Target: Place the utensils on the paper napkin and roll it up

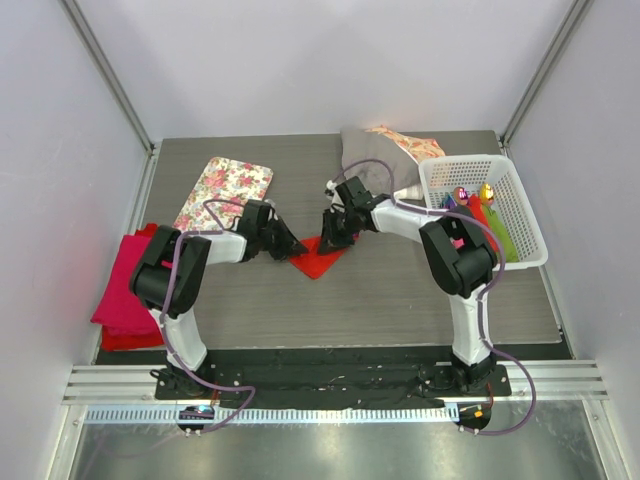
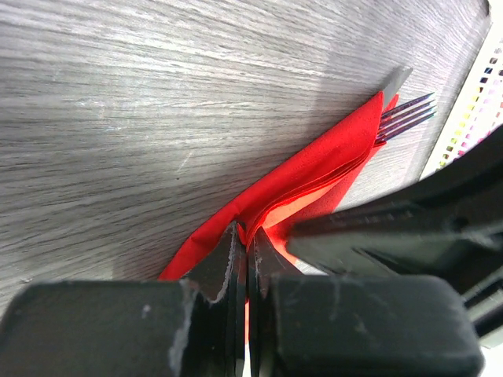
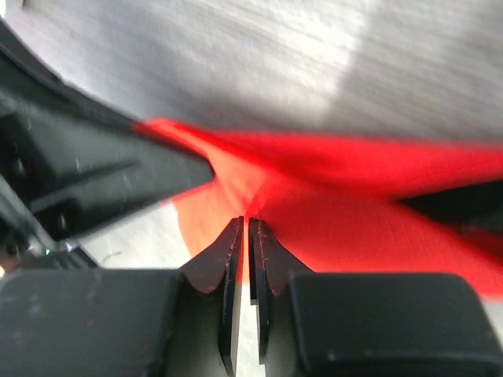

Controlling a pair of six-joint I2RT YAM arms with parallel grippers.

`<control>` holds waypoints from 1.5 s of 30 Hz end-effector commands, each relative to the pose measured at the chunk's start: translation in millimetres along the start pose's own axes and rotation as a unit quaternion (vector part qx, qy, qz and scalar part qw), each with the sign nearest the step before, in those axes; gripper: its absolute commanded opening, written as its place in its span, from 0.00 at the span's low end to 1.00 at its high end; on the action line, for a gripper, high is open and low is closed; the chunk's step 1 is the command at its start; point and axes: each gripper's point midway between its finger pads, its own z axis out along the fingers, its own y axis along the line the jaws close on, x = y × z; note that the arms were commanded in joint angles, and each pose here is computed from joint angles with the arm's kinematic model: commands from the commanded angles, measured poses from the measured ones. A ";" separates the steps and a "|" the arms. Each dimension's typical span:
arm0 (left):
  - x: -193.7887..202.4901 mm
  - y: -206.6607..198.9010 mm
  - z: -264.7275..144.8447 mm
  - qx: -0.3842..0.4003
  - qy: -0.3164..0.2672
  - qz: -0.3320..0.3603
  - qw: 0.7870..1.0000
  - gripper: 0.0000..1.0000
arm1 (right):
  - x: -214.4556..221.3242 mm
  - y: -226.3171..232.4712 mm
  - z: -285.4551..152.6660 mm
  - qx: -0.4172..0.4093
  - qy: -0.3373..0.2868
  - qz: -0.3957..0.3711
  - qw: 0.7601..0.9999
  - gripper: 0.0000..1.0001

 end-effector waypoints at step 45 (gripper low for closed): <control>10.7 74.9 -4.5 -0.141 -0.016 -0.131 0.981 0.00 | -58.1 11.7 -38.0 -0.026 -0.071 0.030 0.997 0.16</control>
